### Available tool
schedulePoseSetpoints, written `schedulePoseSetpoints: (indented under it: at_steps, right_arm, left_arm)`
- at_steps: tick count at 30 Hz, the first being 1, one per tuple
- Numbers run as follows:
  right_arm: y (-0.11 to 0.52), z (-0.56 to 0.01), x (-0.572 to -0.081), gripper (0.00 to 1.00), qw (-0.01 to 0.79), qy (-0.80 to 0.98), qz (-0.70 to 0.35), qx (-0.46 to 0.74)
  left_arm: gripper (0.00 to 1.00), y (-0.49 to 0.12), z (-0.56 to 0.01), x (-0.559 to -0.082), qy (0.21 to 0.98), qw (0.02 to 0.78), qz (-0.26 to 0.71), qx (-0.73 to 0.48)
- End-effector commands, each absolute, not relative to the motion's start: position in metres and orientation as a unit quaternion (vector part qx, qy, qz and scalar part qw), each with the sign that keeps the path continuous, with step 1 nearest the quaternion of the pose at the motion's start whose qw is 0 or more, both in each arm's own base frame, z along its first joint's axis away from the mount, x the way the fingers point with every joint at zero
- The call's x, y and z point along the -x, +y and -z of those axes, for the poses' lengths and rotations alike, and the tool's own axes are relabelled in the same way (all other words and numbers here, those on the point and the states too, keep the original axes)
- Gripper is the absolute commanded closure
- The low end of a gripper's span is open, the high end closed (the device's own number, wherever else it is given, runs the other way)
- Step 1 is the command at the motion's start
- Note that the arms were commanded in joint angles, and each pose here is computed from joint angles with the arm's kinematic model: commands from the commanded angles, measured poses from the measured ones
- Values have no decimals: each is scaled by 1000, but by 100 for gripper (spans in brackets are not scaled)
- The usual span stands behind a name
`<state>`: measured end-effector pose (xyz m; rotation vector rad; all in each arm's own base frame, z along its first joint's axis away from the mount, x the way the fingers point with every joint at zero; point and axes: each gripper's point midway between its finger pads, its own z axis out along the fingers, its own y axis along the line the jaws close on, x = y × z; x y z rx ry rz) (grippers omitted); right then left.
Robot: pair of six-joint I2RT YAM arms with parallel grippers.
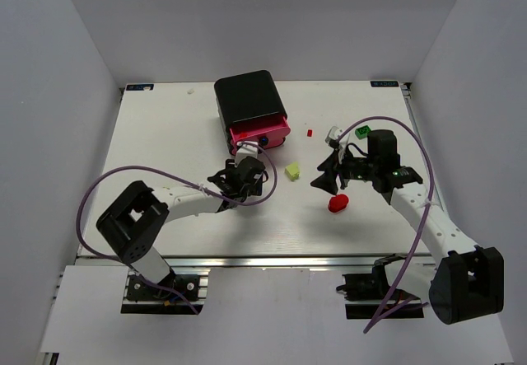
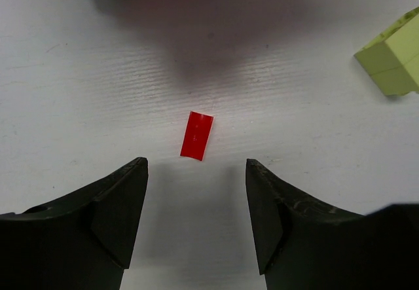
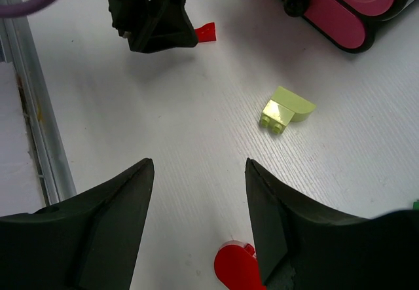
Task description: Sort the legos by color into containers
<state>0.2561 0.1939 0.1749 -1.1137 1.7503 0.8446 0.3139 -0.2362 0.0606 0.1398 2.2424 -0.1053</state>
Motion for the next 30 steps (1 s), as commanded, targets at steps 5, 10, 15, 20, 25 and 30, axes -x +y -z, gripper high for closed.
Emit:
schedulePoseSetpoints:
  at_steps: [5,10,15,20,25,30]
  right_arm:
    - [197,-193,-253,36,455,681,-348,456]
    - [198,-195,-250,37,454,677,-356,457]
    - [198,-196,-249,36,455,675,-355,459]
    - [198,-196,-249,36,456,675,-355,458]
    - [198,-196,-249,37,455,674,-359,459]
    - [199,-198,-248,36,456,671,-359,461]
  left_arm:
    - [30,-241,-72,-331,881,469,30,-58]
    - [31,-250,-65,-337,878,471,36,-72]
    - [34,-254,-55,-339,881,465,35,-81]
    - [38,-254,-49,-340,882,463,28,-83]
    - [47,-254,-41,-340,885,458,22,-86]
    - [55,-251,-35,-340,888,452,14,-82]
